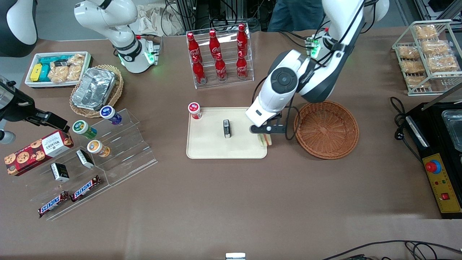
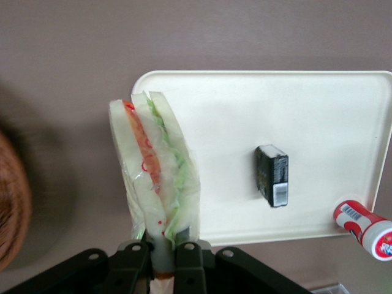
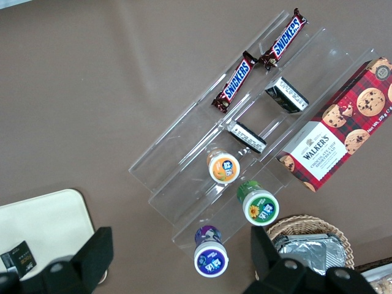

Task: Place sandwich from basket to tray
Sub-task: 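Carry the sandwich over the cream tray beside the black box, then lower the sandwich onto the tray and open the left gripper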

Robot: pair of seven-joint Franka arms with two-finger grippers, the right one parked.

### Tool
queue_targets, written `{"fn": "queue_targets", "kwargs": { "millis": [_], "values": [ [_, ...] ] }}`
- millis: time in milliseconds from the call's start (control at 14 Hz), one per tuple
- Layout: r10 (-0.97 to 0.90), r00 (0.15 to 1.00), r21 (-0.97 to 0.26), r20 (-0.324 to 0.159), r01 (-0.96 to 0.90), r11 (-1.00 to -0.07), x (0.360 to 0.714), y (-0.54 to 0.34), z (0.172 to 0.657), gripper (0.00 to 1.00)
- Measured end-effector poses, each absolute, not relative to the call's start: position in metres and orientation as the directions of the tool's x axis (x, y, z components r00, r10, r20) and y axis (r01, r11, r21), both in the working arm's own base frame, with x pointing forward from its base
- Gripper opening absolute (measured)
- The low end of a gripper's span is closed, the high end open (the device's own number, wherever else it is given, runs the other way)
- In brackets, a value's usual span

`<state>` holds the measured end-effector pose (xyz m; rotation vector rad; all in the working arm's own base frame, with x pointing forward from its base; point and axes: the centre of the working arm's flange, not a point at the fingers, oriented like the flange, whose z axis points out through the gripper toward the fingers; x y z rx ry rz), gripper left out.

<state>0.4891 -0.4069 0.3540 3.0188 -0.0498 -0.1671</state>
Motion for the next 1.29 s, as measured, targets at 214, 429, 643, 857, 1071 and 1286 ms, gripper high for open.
{"fn": "queue_targets", "kwargs": {
  "millis": [214, 429, 643, 857, 1071, 1286],
  "values": [
    [-0.072, 0.993, 0.138, -0.090, -0.059, -0.989, 0.489, -0.417, 0.319, 0.15],
    [-0.085, 0.992, 0.135, -0.096, -0.071, -0.988, 0.488, -0.417, 0.286, 0.15],
    [-0.085, 0.990, 0.125, -0.114, -0.071, -0.990, 0.486, -0.416, 0.272, 0.19],
    [-0.081, 0.991, 0.123, -0.109, -0.067, -0.990, 0.488, -0.413, 0.275, 0.42],
    [-0.069, 0.990, 0.104, -0.124, -0.056, -0.993, 0.498, -0.400, 0.302, 0.70],
    [-0.102, 0.983, 0.084, -0.152, -0.090, -0.992, 0.520, -0.345, 0.360, 0.99]
  ]
}}
